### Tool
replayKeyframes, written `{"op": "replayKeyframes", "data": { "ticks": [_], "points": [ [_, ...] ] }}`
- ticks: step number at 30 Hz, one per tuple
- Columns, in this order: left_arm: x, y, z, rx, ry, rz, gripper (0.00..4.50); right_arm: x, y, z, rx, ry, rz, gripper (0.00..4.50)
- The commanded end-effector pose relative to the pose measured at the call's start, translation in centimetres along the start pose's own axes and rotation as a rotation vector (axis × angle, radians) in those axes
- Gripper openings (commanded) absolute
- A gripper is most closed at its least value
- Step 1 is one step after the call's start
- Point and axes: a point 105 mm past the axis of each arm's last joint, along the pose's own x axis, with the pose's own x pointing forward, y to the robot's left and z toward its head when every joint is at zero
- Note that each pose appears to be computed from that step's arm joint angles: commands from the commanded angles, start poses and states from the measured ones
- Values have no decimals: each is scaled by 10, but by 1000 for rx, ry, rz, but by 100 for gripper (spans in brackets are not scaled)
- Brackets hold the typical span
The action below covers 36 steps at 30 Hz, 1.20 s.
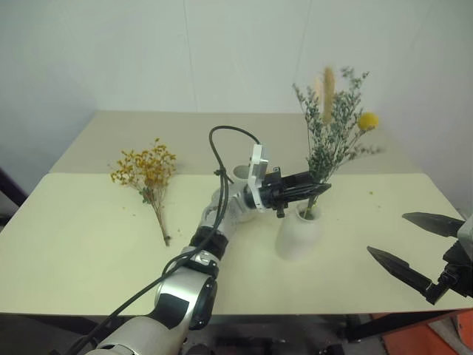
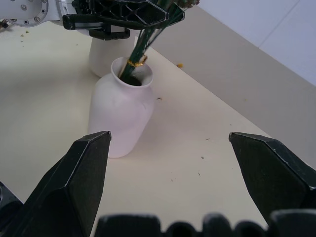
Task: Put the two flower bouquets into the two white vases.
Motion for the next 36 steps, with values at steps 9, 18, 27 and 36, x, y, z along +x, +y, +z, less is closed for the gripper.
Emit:
{"op": "replayKeyframes", "data": {
  "ticks": [9, 18, 27, 36],
  "points": [
    [-18, -26, -1, 76, 61, -89, 446, 5, -5, 5, -25, -39, 4, 450],
    [-24, -30, -2, 194, 169, -69, 446, 11, -9, 5, -32, -54, 18, 450],
    [-16, -12, 5, 211, 162, 62, 446, 13, -11, 5, -37, -60, 16, 450],
    [-34, -30, 36, 178, 158, -59, 446, 11, -11, 6, -40, -53, 9, 450]
  ]
}}
